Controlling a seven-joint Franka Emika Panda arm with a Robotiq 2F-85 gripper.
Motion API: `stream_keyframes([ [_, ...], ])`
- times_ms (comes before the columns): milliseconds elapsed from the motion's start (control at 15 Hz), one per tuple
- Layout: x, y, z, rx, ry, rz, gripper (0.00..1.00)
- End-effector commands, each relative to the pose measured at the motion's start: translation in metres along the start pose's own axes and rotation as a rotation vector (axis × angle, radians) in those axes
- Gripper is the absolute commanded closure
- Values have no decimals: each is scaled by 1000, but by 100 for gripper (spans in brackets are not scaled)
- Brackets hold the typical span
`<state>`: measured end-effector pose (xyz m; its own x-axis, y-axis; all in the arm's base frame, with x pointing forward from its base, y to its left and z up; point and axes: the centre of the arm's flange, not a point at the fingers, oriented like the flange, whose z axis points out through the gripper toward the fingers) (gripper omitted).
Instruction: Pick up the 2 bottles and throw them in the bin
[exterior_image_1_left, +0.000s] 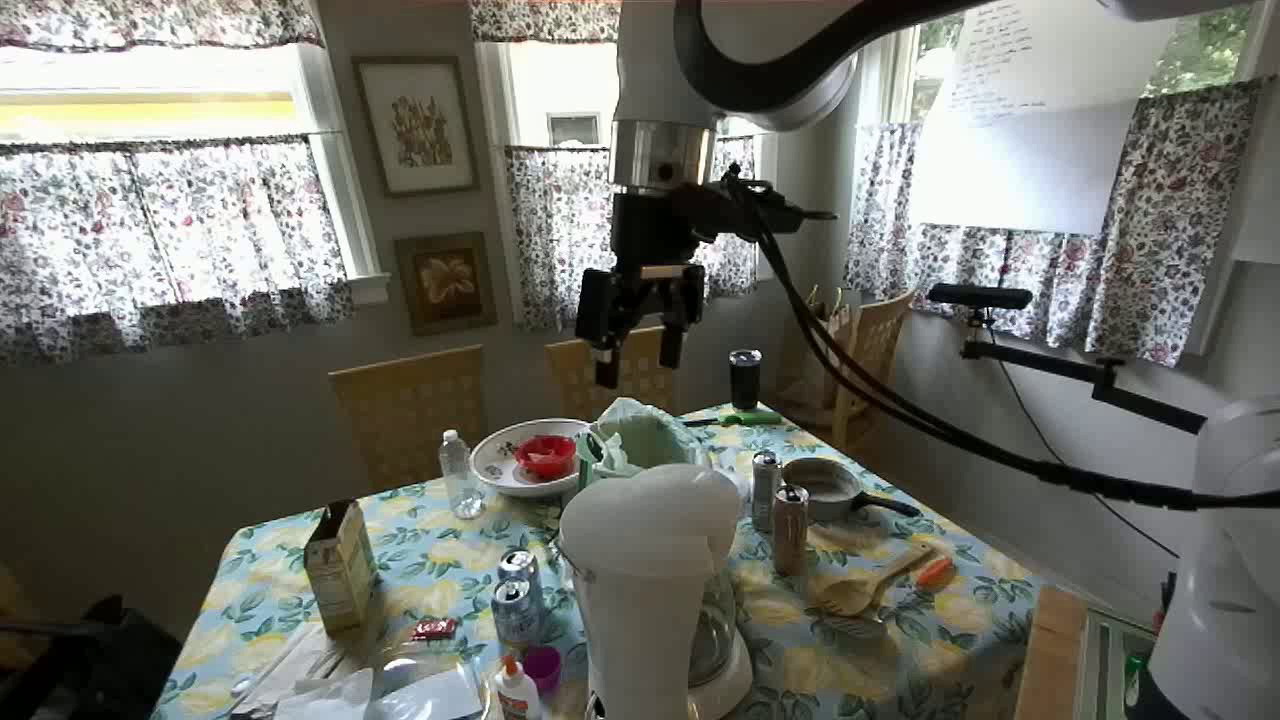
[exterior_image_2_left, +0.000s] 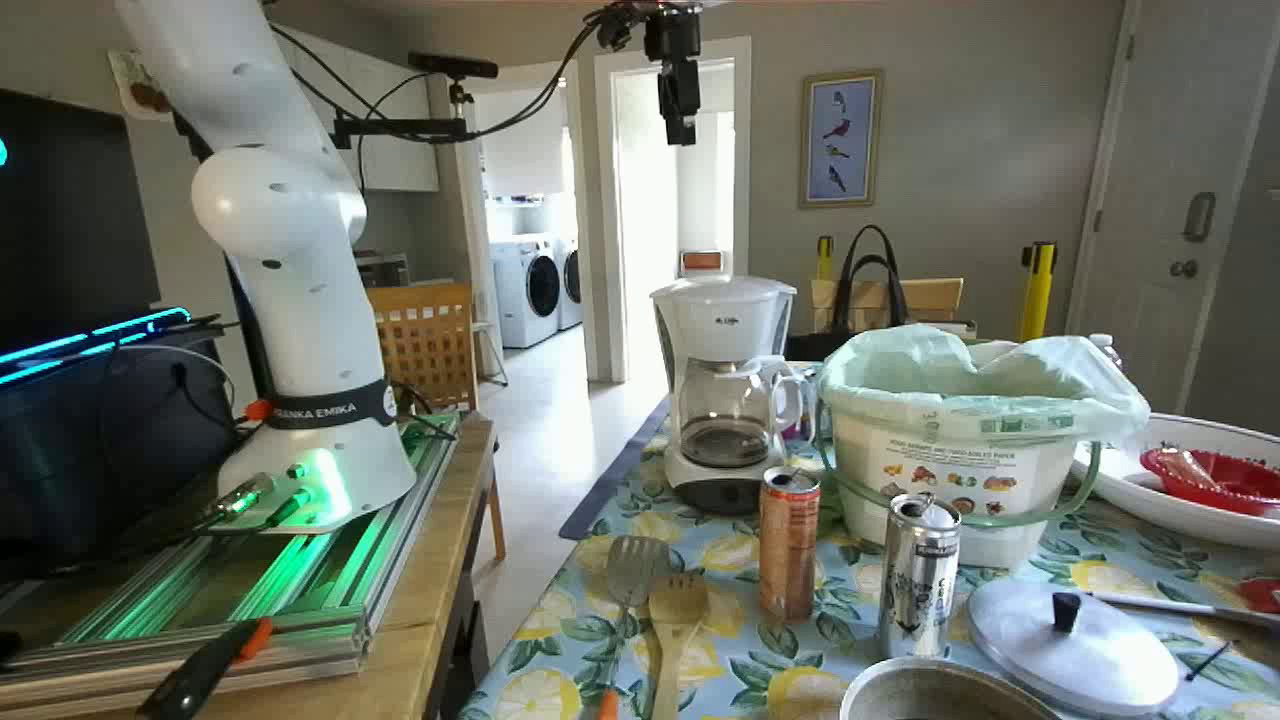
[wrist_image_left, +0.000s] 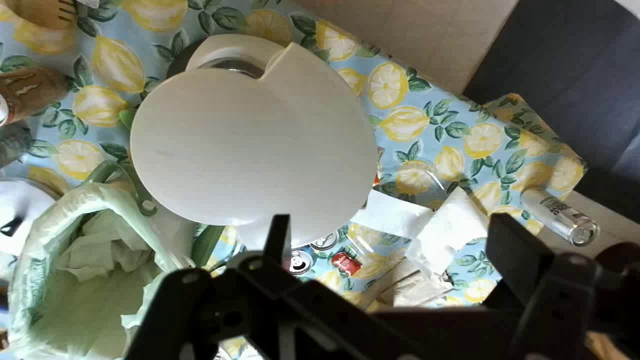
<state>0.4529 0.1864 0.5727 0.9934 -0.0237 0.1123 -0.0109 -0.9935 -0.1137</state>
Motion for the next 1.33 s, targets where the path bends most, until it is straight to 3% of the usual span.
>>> stream_keyframes([
  [0, 0, 0, 0, 0, 0, 0, 0],
  [133, 0, 0, 0, 0, 0, 0, 0],
  [267, 10, 13, 5, 34, -33, 156, 0],
  [533, 21, 70, 24, 48, -103, 318, 0],
  [800, 25, 130, 45, 67, -103, 448, 0],
  [1000, 29, 169, 65, 14, -46, 477, 0],
  [1267, 27, 207, 93, -2, -50, 480, 0],
])
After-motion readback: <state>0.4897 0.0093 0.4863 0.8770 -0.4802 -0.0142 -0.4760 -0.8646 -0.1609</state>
